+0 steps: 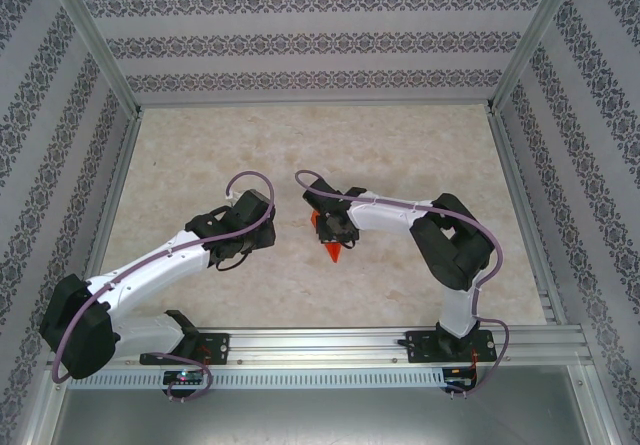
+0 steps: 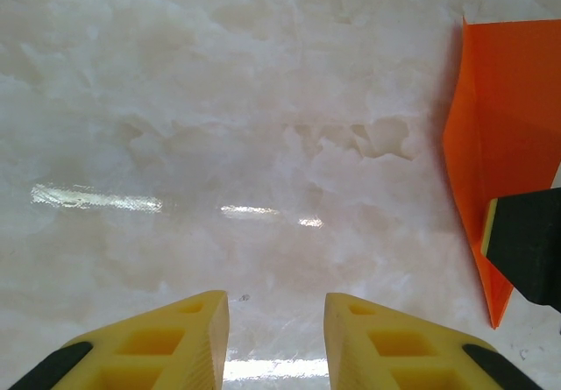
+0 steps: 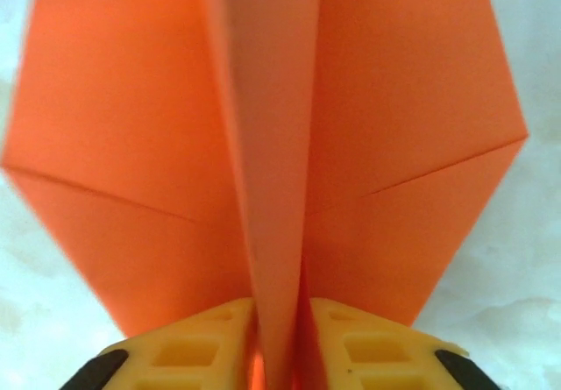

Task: Fold a paper plane with a square sheet of paper (pick it up from the middle)
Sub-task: Move a paper plane to the center of the table, then reset both arms

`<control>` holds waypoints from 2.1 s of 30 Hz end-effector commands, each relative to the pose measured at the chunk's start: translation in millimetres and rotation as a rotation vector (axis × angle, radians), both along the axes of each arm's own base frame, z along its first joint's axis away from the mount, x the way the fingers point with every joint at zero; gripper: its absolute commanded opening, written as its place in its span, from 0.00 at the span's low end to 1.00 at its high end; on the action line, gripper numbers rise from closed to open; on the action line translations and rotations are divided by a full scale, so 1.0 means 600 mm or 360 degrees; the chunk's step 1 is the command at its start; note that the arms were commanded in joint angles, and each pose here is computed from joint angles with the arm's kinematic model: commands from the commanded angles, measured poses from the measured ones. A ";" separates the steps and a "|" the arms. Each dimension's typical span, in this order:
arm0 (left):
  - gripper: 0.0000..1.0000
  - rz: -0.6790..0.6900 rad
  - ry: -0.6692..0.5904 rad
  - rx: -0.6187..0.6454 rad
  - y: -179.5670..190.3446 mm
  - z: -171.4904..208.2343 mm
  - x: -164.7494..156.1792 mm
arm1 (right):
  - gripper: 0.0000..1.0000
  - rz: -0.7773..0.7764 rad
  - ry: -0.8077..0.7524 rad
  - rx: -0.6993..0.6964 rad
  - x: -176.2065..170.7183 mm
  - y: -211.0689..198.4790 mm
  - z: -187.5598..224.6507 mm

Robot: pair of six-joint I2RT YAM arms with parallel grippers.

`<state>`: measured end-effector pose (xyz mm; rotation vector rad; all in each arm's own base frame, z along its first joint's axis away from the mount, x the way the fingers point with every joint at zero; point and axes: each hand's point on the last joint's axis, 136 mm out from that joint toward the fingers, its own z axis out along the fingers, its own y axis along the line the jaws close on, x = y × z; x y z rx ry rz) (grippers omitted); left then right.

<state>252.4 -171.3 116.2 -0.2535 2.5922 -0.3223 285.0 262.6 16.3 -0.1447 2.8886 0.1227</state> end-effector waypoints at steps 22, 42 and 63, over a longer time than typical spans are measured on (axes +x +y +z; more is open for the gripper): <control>0.49 0.0126 -0.0318 0.0184 0.072 0.065 0.019 | 0.90 -0.0422 -0.1179 -0.0279 0.057 -0.233 0.351; 1.00 0.0637 -0.0356 0.0631 0.312 0.060 0.060 | 0.98 -0.0367 -0.1389 -0.0554 0.183 -0.420 0.225; 1.00 0.0368 -0.0941 0.0900 0.328 0.027 0.193 | 0.98 -0.0392 -0.1721 -0.0182 0.192 -0.478 0.183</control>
